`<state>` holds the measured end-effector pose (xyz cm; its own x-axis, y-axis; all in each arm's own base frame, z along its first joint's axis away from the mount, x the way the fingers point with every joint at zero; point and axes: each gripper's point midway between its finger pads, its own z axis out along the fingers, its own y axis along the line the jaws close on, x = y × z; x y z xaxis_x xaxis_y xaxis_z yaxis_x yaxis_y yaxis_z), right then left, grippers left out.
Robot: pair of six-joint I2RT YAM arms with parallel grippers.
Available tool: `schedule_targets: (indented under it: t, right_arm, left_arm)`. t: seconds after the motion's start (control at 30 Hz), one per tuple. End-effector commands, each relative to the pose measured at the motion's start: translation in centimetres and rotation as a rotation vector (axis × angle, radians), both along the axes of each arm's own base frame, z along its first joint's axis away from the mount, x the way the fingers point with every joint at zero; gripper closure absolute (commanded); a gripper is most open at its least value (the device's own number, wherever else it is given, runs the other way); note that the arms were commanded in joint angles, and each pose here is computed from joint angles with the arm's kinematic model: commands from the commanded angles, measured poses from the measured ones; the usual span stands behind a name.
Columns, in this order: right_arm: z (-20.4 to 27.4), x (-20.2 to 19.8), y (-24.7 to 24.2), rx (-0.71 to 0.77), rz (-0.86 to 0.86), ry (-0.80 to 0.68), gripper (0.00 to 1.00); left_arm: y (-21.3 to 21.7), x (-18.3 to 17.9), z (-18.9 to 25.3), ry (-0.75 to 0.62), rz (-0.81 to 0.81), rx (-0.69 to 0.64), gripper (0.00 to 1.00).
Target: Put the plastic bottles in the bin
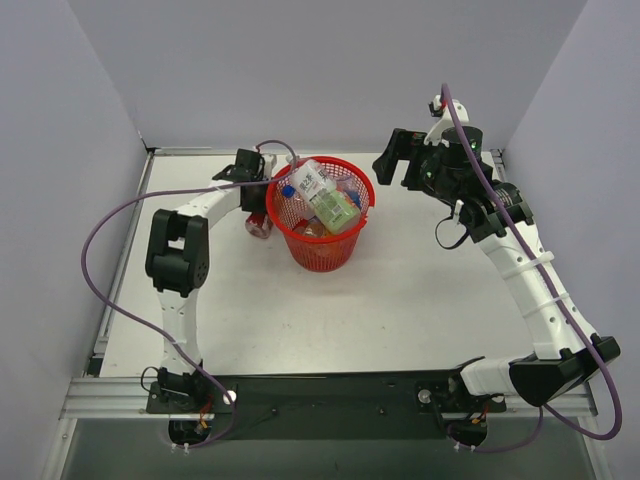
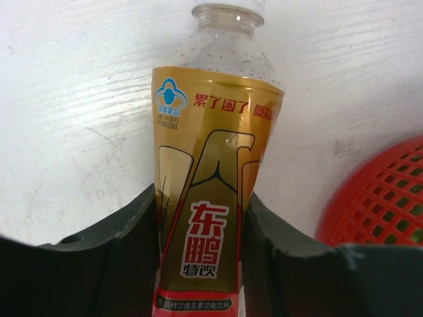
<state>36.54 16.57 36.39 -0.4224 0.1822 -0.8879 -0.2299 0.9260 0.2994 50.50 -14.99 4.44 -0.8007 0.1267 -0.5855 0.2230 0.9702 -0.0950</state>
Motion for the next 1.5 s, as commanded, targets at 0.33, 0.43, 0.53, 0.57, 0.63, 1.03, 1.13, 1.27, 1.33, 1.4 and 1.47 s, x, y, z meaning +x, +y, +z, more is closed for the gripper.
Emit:
schedule_targets:
  t: [0.33,0.43,0.53,0.57,0.63,1.03,1.13,1.27,1.33,1.4,1.47]
  right_arm:
    - [1.8,-1.1,-0.1,0.058,0.001,-0.022,0.05]
    - [1.8,-1.2,-0.1,0.062,0.004,-0.02,0.05]
    - [1.8,-1.2,0.0,0.07,0.006,-0.015,0.05]
    - [1.8,-1.2,0.1,0.073,0.006,-0.01,0.05]
    - [1.8,-1.3,0.3,0.079,0.012,-0.008,0.06]
    - [1.1,-1.6,1.8,0.094,0.052,0.014,0.06]
    - [0.7,-1.8,1.8,0.083,0.05,0.016,0.06]
    - [0.2,-2.1,1.7,0.075,0.052,0.024,0.06]
    - [0.0,-2.2,1.6,0.071,0.052,0.026,0.06]
    - [0.0,-2.4,1.5,0.069,0.051,0.025,0.06]
    - [-0.2,-2.4,1.5,0.063,0.051,0.027,0.06]
  left_arm:
    - [6.4,-1.4,15.0,-0.233,0.259,0.034,0.78]
    - [6.7,-2.1,19.4,-0.301,0.292,-0.01,0.78]
    - [6.1,-3.5,24.0,-0.38,0.318,-0.117,0.78]
    - [5.6,-4.5,26.3,-0.417,0.309,-0.165,0.78]
    - [4.1,-5.7,28.1,-0.444,0.3,-0.248,0.78]
    - [-5.9,-13.4,31.6,-0.631,0.304,-0.64,0.75]
    - [-7.7,-13.8,31.0,-0.689,0.312,-0.679,0.73]
    - [-8.7,-13.5,29.6,-0.725,0.317,-0.696,0.72]
    - [-8.8,-13.2,29.7,-0.74,0.324,-0.707,0.72]
    - [-8.8,-12.9,29.8,-0.748,0.329,-0.694,0.71]
    - [-8.6,-12.5,30.2,-0.757,0.345,-0.675,0.7]
